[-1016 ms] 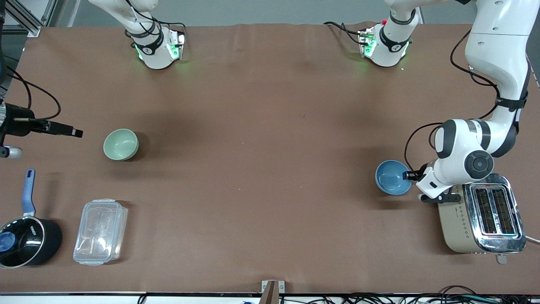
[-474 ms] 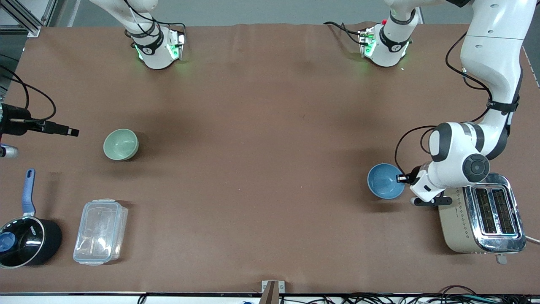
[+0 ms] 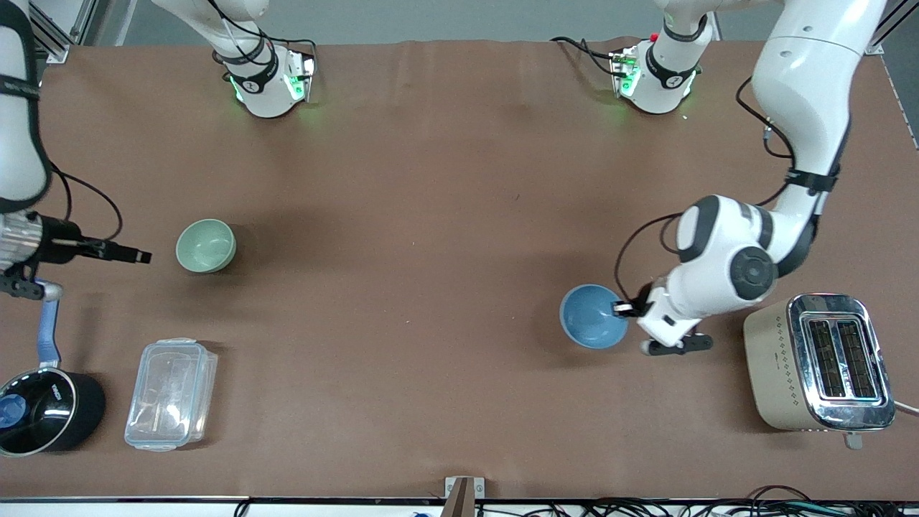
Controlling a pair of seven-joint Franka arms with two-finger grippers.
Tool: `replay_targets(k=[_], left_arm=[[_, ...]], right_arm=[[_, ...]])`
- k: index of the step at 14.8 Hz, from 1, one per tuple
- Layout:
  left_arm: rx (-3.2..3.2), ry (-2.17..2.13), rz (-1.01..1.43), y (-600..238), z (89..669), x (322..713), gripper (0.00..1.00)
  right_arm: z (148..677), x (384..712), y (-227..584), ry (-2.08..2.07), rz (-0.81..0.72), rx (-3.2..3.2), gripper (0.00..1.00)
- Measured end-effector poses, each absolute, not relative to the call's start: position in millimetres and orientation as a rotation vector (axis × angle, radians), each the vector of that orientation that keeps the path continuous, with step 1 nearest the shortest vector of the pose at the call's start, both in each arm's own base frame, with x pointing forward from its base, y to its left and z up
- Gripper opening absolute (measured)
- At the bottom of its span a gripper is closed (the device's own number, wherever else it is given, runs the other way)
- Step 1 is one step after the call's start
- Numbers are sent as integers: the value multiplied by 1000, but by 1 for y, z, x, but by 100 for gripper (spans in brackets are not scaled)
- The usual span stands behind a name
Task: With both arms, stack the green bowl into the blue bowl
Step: 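Grasp the blue bowl with the left gripper while the right gripper reaches the green bowl, then release the blue bowl mid-table while the right gripper grasps the green bowl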
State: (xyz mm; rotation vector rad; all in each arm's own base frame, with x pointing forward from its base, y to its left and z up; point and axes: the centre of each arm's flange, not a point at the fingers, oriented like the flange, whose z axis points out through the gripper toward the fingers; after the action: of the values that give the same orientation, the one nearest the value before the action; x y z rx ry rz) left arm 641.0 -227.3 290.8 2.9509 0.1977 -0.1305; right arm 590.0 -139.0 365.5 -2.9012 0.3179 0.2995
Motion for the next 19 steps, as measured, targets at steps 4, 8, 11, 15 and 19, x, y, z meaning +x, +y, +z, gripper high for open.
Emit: replay_targets(k=[4, 8, 11, 15, 19], left_arm=[[2953, 270, -201, -338, 276, 598, 5], [2927, 298, -205, -401, 244, 568, 5], [2905, 332, -206, -444, 225, 541, 5], [2876, 364, -199, -485, 206, 510, 8], [2873, 381, -171, -485, 206, 516, 32]], right_arm=[[319, 597, -141, 304, 356, -2942, 100], [280, 598, -150, 290, 376, -2998, 100], [236, 581, -154, 274, 339, -3020, 100], [207, 550, -169, 220, 394, -3001, 100], [197, 538, -165, 187, 452, -2979, 100]])
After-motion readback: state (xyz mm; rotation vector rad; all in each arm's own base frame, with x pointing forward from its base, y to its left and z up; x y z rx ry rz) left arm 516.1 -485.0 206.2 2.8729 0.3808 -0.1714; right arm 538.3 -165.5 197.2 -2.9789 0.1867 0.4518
